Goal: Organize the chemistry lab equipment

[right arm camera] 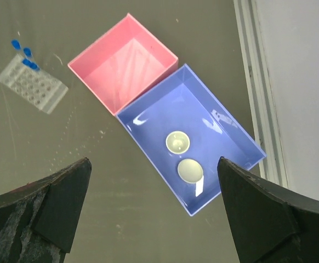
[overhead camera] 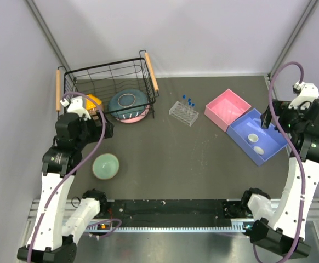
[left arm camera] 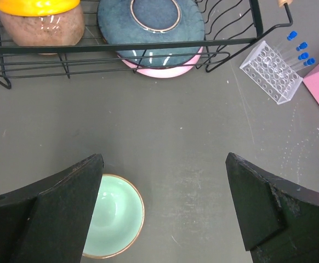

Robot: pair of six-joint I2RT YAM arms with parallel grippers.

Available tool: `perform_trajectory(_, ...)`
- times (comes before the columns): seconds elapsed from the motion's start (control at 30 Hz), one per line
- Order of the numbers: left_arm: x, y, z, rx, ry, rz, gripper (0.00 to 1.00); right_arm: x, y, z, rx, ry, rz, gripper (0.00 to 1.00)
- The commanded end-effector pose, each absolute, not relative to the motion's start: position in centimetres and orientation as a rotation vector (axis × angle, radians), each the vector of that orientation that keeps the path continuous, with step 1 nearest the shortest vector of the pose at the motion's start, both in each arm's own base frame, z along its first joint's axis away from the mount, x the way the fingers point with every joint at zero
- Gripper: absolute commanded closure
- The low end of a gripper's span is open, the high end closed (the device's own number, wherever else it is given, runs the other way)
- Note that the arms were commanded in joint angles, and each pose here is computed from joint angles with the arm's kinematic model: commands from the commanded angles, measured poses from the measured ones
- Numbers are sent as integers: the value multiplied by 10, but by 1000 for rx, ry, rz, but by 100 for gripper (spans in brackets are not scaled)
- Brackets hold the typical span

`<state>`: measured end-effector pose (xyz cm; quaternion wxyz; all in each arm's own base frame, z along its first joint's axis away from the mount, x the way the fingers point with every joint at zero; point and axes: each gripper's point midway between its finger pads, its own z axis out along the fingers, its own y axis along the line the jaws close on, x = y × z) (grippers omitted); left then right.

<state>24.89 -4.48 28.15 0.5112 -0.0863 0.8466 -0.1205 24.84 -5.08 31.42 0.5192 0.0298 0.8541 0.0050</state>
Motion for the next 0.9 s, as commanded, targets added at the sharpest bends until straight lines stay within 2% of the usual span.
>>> perform_trajectory(0.0,245,-50,327,-158,1918,-344,1,245,-48,369,131,1871,5,1)
perform_trajectory(0.87,232,-52,351,-108,1856,-358,1,226,-39,405,82,1721,-51,1)
